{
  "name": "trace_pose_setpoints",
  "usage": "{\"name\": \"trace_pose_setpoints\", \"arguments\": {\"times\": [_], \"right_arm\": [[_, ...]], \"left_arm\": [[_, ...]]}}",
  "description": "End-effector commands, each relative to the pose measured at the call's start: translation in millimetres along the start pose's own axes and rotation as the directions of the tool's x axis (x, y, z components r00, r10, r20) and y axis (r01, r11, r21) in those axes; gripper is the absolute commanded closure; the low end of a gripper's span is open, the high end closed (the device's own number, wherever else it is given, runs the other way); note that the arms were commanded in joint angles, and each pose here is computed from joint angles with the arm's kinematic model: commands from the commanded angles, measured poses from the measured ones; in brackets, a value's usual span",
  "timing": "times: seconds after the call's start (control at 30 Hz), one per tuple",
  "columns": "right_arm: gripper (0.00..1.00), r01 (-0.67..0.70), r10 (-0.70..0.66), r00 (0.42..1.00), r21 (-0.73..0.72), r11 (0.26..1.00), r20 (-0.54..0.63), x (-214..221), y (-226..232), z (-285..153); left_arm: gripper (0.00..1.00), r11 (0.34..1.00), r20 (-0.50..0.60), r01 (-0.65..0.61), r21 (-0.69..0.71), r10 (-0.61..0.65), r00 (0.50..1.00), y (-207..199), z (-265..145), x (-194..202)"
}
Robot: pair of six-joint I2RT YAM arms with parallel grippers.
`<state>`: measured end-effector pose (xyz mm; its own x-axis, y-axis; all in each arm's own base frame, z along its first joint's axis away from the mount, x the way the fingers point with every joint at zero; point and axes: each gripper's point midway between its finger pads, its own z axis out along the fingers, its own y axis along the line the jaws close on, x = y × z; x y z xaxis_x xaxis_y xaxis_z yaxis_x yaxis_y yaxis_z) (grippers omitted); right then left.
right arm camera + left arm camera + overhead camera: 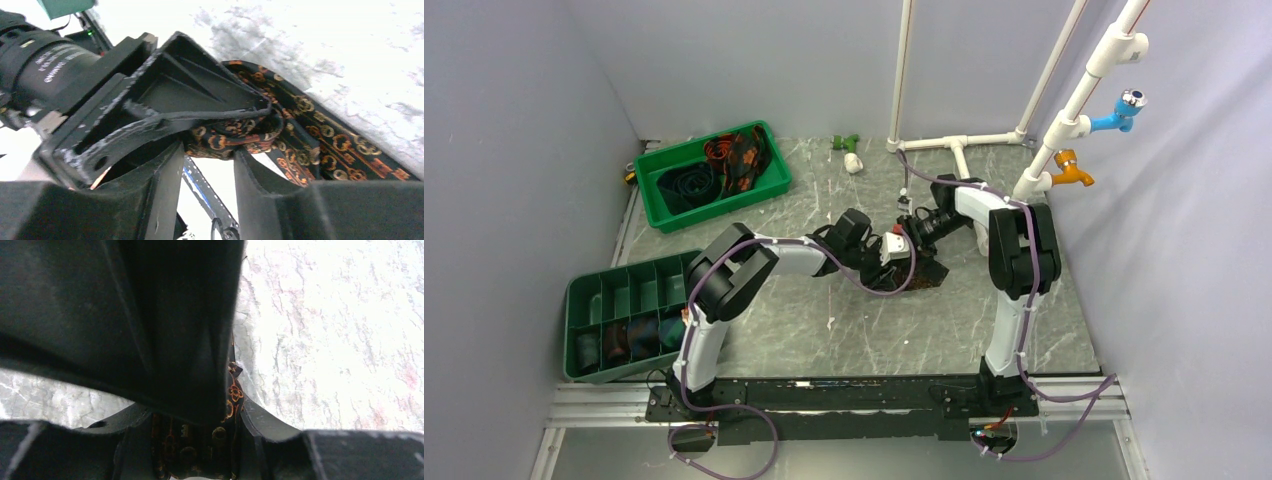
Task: Roll the ties
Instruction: Roll the tie at the center of the board.
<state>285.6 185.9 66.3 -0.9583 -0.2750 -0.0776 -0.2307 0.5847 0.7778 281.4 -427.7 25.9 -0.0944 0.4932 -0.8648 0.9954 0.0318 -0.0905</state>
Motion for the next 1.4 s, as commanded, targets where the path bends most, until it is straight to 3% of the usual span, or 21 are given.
{"name": "trace_pose_setpoints", "arguments": {"times": [0.0, 0.13, 0.3, 0.5, 0.63, 0.93, 1.27, 1.37], "right_arm": [[0.69, 0.024, -0.025, 1.000, 0.050, 0.998, 0.019, -10, -17, 11], [1.00, 0.013, -0.012, 1.000, 0.139, 0.990, -0.009, -11, -43, 16], [1.00, 0.026, -0.015, 0.999, 0.239, 0.971, -0.045, -4, -68, 15], [1.00, 0.052, -0.022, 0.996, 0.355, 0.933, -0.087, 8, -92, 4], [1.00, 0.041, -0.009, 0.997, 0.425, 0.904, -0.076, 6, -106, -7], [1.00, 0.052, -0.022, 0.998, 0.507, 0.861, -0.066, -9, -122, -15], [1.00, 0.065, -0.036, 0.997, 0.468, 0.881, -0.072, -6, -118, -7], [1.00, 0.063, -0.035, 0.997, 0.448, 0.892, -0.070, -5, -112, -4]], "left_arm": [[0.72, 0.972, -0.250, 0.235, 0.009, -0.225, 0.942, -30, -9, 86], [0.66, 0.975, -0.233, 0.220, 0.026, -0.208, 0.950, -31, -9, 82], [0.40, 0.988, -0.160, 0.147, 0.049, -0.137, 0.978, -24, -6, 61], [0.30, 0.999, -0.011, 0.030, 0.044, -0.029, 1.000, -6, 5, 19], [0.28, 0.998, 0.070, -0.017, 0.061, 0.013, 0.997, -3, 14, -2], [0.30, 0.994, 0.124, -0.078, 0.071, 0.069, 0.990, -5, 35, -13], [0.30, 0.997, 0.167, -0.001, 0.075, -0.011, 0.986, 1, 51, -27], [0.36, 0.998, 0.133, 0.018, 0.058, -0.026, 0.991, 4, 58, -19]]}}
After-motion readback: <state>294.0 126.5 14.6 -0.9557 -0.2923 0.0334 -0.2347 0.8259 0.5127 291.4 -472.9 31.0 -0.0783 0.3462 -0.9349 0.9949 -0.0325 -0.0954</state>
